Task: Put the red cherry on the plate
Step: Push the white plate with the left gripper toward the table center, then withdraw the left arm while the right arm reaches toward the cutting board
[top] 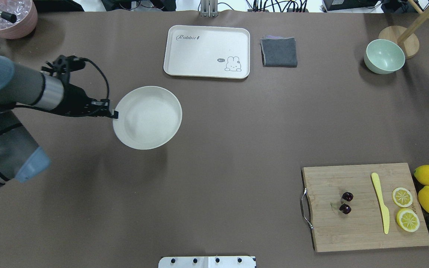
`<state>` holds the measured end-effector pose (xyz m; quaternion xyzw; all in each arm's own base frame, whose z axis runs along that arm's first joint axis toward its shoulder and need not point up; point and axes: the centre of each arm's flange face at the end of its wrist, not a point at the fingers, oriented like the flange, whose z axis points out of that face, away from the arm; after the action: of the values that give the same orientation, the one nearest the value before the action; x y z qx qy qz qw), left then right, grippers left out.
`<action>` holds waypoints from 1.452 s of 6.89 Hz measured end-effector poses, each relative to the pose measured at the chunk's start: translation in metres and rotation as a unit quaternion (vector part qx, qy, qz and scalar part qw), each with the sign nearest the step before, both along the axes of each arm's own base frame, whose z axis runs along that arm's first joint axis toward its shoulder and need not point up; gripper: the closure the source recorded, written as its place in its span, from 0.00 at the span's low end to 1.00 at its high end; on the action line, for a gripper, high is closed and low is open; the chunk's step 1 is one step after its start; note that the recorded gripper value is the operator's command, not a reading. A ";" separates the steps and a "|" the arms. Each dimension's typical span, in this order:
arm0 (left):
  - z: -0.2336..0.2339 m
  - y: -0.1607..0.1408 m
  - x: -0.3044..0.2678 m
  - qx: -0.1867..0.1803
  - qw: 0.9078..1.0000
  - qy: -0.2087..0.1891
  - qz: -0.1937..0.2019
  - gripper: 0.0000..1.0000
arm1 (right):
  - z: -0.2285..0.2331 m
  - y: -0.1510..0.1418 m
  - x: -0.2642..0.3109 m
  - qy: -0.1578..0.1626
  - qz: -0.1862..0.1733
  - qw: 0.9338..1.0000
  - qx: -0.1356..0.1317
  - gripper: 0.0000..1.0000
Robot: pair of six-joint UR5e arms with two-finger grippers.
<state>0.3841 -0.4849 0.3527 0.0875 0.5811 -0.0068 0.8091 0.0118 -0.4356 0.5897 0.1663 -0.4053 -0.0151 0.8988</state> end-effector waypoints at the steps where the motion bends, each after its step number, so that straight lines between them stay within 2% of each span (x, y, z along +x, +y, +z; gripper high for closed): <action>1: -0.029 0.012 0.046 -0.012 1.000 -0.008 -0.004 1.00 | 0.001 0.000 0.000 0.000 0.000 1.000 -0.001 0.00; 4: -0.074 0.037 0.120 -0.040 0.999 -0.026 -0.015 1.00 | 0.003 0.003 0.000 0.000 0.000 1.000 -0.005 0.00; 5: -0.075 0.044 0.136 -0.039 0.998 -0.032 -0.021 0.57 | 0.004 0.003 0.000 0.000 0.000 1.000 -0.006 0.00; 6: -0.073 0.049 0.147 -0.036 0.998 -0.039 -0.029 0.02 | 0.004 0.003 0.000 0.000 0.000 1.000 -0.006 0.00; 8: -0.070 0.056 0.154 -0.023 0.997 -0.046 -0.053 0.01 | 0.003 0.005 0.000 -0.004 0.001 1.000 -0.009 0.00; 9: -0.070 0.051 0.142 -0.020 0.997 -0.046 -0.063 0.01 | -0.003 0.004 -0.005 -0.010 0.007 1.000 -0.017 0.00; 10: -0.062 0.027 0.101 -0.023 0.996 -0.055 -0.064 0.01 | -0.013 0.002 -0.022 -0.019 0.010 0.999 -0.032 0.00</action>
<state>0.4848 -0.4581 0.2906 0.1060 0.5289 -0.0668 0.8394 -0.0107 -0.4337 0.5763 0.1419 -0.4207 0.0099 0.8960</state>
